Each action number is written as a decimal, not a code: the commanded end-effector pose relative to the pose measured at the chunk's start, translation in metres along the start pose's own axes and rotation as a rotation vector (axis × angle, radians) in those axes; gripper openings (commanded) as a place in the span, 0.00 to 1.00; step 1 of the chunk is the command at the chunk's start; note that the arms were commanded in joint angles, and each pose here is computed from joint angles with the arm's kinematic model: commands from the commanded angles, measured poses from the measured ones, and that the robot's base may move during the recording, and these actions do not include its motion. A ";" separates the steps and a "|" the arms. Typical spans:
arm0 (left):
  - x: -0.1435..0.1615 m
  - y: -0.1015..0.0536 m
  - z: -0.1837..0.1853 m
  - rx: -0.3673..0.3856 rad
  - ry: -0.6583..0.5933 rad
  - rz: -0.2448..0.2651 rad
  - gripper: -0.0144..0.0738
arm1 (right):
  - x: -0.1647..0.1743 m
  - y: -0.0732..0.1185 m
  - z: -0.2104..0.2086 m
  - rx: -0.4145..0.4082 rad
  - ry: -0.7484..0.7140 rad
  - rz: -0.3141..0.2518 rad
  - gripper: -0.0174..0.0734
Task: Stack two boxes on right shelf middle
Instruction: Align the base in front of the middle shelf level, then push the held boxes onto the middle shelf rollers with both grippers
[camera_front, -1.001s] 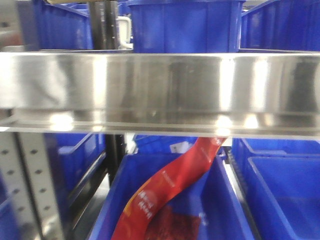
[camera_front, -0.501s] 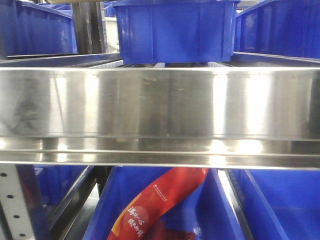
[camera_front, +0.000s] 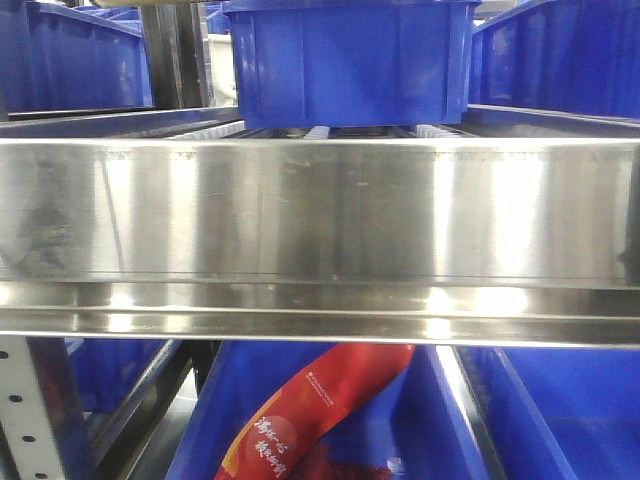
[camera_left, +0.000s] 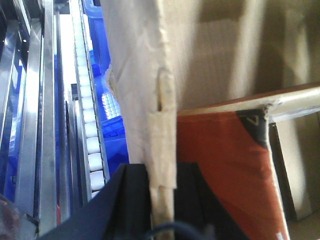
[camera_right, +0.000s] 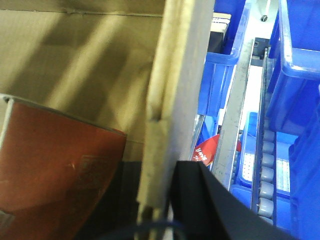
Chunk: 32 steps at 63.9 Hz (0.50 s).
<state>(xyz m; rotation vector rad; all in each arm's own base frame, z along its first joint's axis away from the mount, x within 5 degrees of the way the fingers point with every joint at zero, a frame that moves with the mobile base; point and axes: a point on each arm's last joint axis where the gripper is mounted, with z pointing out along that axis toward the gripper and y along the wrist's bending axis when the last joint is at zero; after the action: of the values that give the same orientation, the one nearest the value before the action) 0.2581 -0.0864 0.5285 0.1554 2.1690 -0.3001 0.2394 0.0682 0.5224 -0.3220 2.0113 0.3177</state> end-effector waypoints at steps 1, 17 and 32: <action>-0.005 0.002 -0.010 -0.018 -0.058 0.006 0.04 | -0.008 -0.004 -0.010 0.049 -0.078 -0.030 0.01; -0.005 0.002 -0.010 -0.018 -0.058 0.006 0.04 | -0.008 -0.004 -0.010 0.049 -0.078 -0.030 0.01; -0.005 0.002 -0.010 -0.018 -0.058 0.006 0.04 | -0.008 -0.004 -0.010 0.049 -0.078 -0.030 0.01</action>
<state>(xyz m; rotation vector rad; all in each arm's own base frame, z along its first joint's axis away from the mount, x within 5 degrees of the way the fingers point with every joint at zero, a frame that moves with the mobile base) 0.2581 -0.0864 0.5285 0.1554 2.1690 -0.3001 0.2394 0.0682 0.5224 -0.3220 2.0113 0.3177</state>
